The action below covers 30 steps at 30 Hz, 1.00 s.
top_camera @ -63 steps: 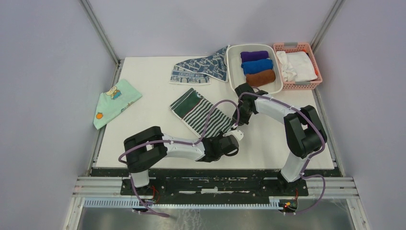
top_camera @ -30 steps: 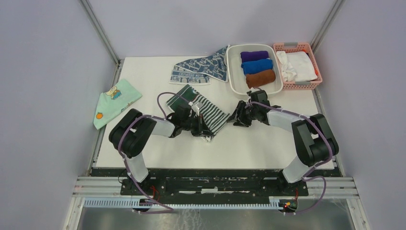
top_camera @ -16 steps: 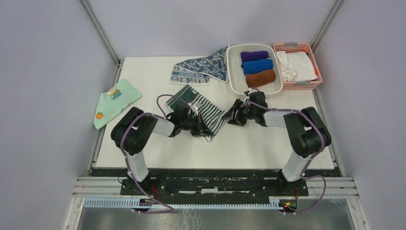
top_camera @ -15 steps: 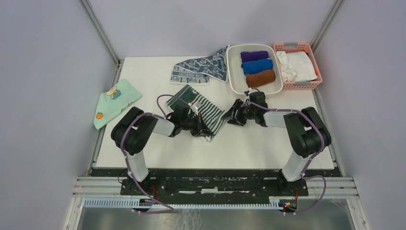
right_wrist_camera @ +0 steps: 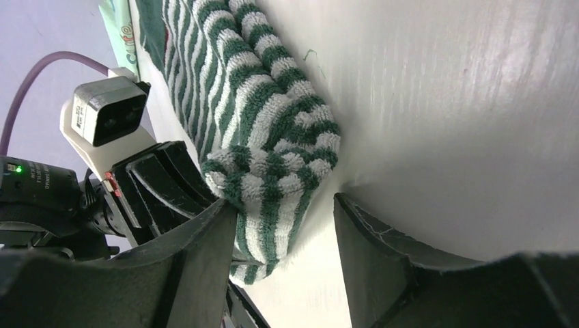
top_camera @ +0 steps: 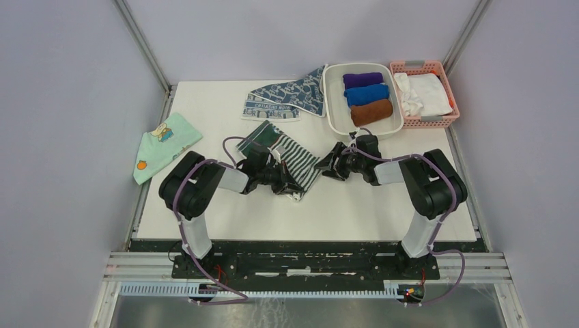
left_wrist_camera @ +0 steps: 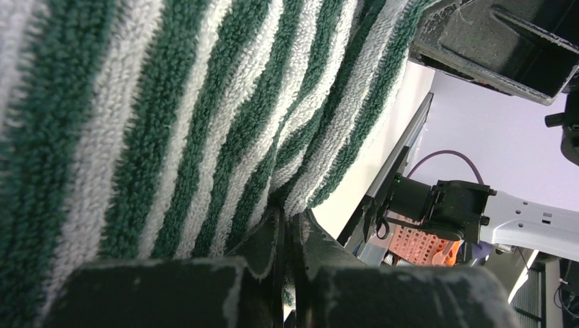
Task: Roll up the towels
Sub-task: Roll the towel at the center of the board.
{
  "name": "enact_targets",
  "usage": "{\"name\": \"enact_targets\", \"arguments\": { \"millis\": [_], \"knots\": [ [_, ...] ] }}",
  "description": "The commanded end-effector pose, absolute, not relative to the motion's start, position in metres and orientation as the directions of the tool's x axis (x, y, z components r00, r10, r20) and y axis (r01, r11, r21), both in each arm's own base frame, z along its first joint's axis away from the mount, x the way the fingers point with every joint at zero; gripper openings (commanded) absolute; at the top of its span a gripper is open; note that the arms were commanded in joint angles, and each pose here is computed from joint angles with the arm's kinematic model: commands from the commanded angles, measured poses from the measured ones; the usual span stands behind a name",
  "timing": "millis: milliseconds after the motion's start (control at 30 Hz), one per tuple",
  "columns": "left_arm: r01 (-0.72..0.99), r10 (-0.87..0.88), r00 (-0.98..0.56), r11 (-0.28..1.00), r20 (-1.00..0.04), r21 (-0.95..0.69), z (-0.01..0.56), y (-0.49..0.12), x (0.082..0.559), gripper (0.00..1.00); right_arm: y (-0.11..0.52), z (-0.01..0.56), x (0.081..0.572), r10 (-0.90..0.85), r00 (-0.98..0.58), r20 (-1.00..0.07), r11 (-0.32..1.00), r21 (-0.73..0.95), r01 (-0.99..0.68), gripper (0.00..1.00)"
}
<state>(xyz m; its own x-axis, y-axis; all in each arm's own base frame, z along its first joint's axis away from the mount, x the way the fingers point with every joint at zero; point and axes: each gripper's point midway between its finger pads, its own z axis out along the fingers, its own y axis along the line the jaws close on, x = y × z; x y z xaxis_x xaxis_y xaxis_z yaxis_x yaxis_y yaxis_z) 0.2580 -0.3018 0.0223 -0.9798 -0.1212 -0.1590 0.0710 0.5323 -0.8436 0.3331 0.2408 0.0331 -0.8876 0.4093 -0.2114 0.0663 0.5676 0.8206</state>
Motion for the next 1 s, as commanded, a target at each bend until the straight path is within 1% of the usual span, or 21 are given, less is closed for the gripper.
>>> {"name": "enact_targets", "arguments": {
  "millis": [0, 267, 500, 600, 733, 867, 900, 967],
  "knots": [
    [0.003, -0.15, -0.983, 0.555, -0.103, -0.832, 0.013, -0.299, 0.263, 0.03, 0.246, 0.04, 0.347, 0.443, -0.861, -0.248, 0.528, 0.849, 0.026, 0.63],
    [-0.009, -0.149, -0.985, 0.568, -0.091, -0.823, 0.01, -0.298, 0.263, 0.03, 0.251, 0.049, 0.353, 0.464, -0.847, -0.258, 0.479, 0.878, -0.005, 0.67],
    [-0.008, -0.145, -0.985, 0.564, -0.089, -0.826, 0.013, -0.3, 0.264, 0.03, 0.244, 0.032, 0.358, 0.508, -0.828, -0.236, 0.512, 0.856, 0.069, 0.64],
    [-0.011, -0.143, -0.986, 0.568, -0.085, -0.823, 0.012, -0.299, 0.262, 0.03, 0.239, 0.018, 0.358, 0.513, -0.829, -0.224, 0.544, 0.831, 0.112, 0.61],
    [-0.019, -0.145, -0.986, 0.573, -0.078, -0.82, 0.009, -0.297, 0.259, 0.03, 0.226, -0.004, 0.354, 0.492, -0.841, -0.227, 0.644, 0.744, 0.176, 0.53],
    [-0.028, -0.15, -0.986, 0.584, -0.074, -0.811, 0.008, -0.293, 0.255, 0.06, 0.212, -0.014, 0.345, 0.458, -0.858, -0.231, 0.742, 0.631, 0.226, 0.4],
    [-0.029, -0.15, -0.986, 0.587, -0.073, -0.809, 0.008, -0.292, 0.254, 0.08, 0.21, -0.013, 0.346, 0.451, -0.86, -0.237, 0.762, 0.605, 0.233, 0.36],
    [-0.033, -0.152, -0.986, 0.595, -0.072, -0.803, 0.008, -0.289, 0.25, 0.12, 0.206, -0.009, 0.343, 0.437, -0.866, -0.244, 0.796, 0.552, 0.246, 0.31]
  ]
}}
